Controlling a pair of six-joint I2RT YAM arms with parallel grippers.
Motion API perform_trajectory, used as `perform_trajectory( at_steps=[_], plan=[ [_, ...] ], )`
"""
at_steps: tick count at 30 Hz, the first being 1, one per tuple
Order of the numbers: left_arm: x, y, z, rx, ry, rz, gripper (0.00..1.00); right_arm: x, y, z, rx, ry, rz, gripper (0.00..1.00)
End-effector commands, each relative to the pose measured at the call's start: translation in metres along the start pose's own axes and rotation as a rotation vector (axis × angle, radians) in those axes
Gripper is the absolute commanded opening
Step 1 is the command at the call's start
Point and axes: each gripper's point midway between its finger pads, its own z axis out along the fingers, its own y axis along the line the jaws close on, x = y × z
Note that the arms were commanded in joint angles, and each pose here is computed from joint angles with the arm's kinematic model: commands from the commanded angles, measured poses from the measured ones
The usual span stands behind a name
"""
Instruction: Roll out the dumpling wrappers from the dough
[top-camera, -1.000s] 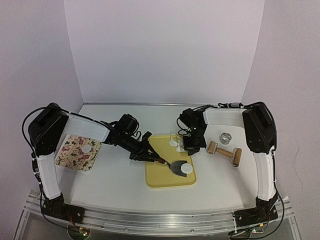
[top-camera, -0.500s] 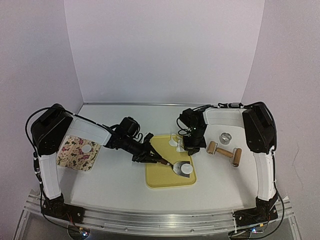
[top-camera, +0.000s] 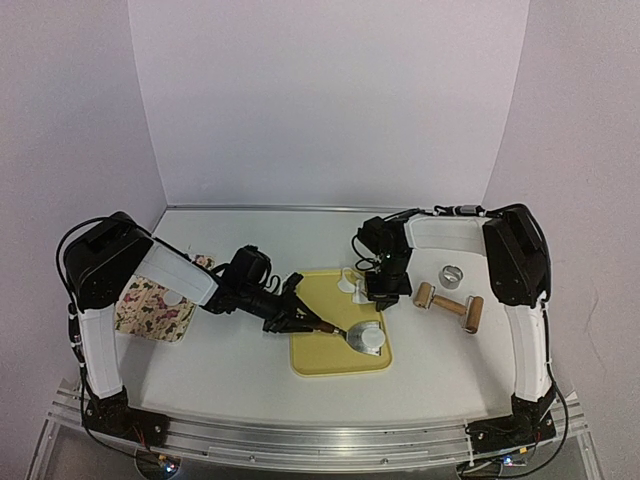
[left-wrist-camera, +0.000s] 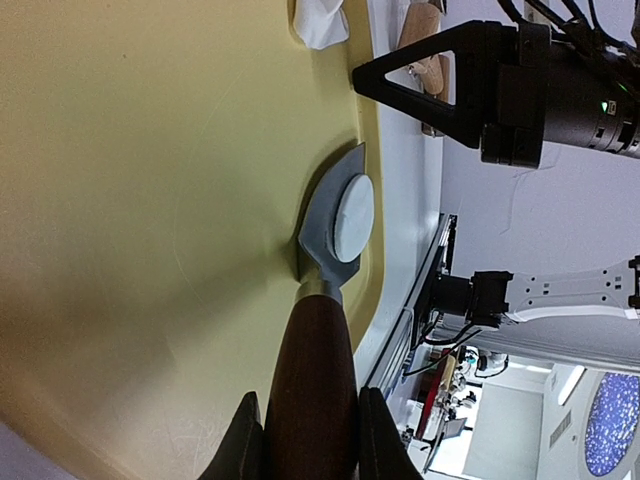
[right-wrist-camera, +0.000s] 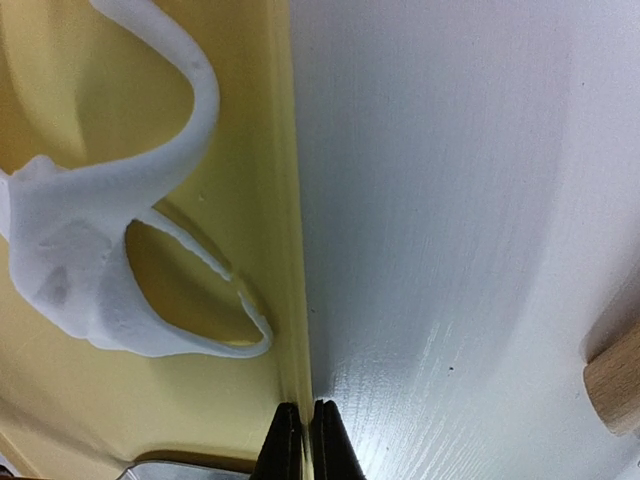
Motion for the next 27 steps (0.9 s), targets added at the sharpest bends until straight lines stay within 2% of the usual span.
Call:
perform_trajectory(
  at_steps=[1, 9, 21, 27],
  plan=[
    [0.001, -0.004, -0.011, 0.011, -0.040, 0.007, 0.00, 0.000, 0.001, 0.013, 0.047, 0.003, 0.023, 0.00],
    [0.001, -0.018, -0.043, 0.008, -0.085, -0.017, 0.00, -0.006, -0.001, 0.008, 0.067, -0.013, 0.017, 0.00],
    [-0.022, -0.054, -0.137, -0.001, -0.286, -0.088, 0.00, -0.008, -0.006, -0.001, 0.088, -0.037, -0.002, 0.00],
    [-0.033, -0.038, -0.191, -0.017, -0.387, -0.183, 0.00, -0.013, -0.003, -0.007, 0.078, -0.055, -0.010, 0.00]
  ],
)
